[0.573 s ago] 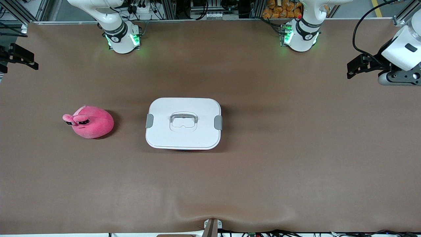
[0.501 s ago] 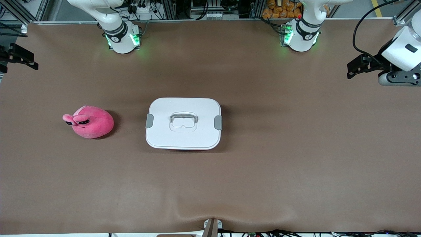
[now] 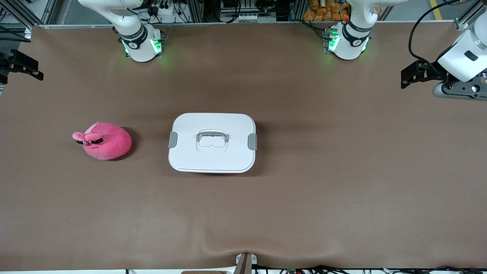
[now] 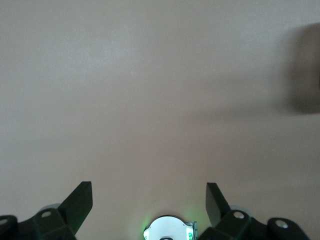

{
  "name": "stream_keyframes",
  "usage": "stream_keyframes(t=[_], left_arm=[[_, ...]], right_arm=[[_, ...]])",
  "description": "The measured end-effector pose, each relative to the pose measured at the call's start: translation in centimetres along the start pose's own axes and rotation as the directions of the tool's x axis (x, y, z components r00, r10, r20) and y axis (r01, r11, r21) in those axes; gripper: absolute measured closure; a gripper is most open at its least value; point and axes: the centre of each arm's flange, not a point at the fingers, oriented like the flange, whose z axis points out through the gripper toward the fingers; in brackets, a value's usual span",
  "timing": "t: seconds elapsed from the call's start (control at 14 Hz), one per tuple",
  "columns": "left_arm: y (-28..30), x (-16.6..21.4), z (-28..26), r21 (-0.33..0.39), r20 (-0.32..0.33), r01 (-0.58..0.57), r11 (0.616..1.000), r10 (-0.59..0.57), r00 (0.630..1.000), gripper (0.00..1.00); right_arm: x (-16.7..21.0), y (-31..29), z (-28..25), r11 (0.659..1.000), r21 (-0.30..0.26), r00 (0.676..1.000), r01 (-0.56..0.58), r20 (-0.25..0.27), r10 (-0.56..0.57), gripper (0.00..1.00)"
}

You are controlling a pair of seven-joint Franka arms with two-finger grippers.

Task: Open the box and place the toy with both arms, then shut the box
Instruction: 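Move the left gripper toward the white box lid handle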

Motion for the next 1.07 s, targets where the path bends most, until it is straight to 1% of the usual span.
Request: stream_keyframes(t=[0.14, 0.29, 0.5, 0.57, 0.79, 0.93, 1.07], left_arm=[[0.0, 0.0, 0.0, 0.000, 0.001, 0.012, 1.000, -0.012, 1.000, 0.00], [-0.1, 0.1, 0.4, 0.000, 0.013, 0.053, 0.999, -0.053, 0.998, 0.00], [0.3, 1.5, 3.1, -0.006, 0.072, 0.122, 0.993, -0.121, 0.990, 0.00], [0.5, 1.9, 4.0, -0.015, 0.094, 0.129, 0.991, -0.128, 0.987, 0.00], [1.1, 2.5, 5.5, -0.026, 0.133, 0.140, 0.990, -0.135, 0.982, 0.00], [2.1, 2.5, 6.5, -0.061, 0.168, 0.182, 0.981, -0.170, 0.971, 0.00], [3.4, 3.1, 7.5, -0.109, 0.191, 0.246, 0.963, -0.222, 0.956, 0.00]], right_arm=[[0.0, 0.0, 0.0, 1.000, 0.000, 1.000, 0.000, 0.000, 0.000, 0.00], [0.0, 0.0, 0.0, 1.000, 0.000, 1.000, 0.000, 0.000, 0.000, 0.00], [0.0, 0.1, 0.0, 1.000, 0.000, 1.000, -0.002, 0.000, 0.002, 0.00], [0.0, 0.1, 0.0, 1.000, 0.000, 1.000, -0.003, 0.000, 0.003, 0.00], [0.0, 0.2, 0.0, 1.000, 0.000, 1.000, -0.003, 0.000, 0.003, 0.00], [0.0, 0.2, 0.0, 1.000, 0.001, 1.000, -0.004, 0.000, 0.004, 0.00], [-0.1, 0.3, 0.0, 1.000, 0.001, 1.000, -0.006, 0.000, 0.006, 0.00]])
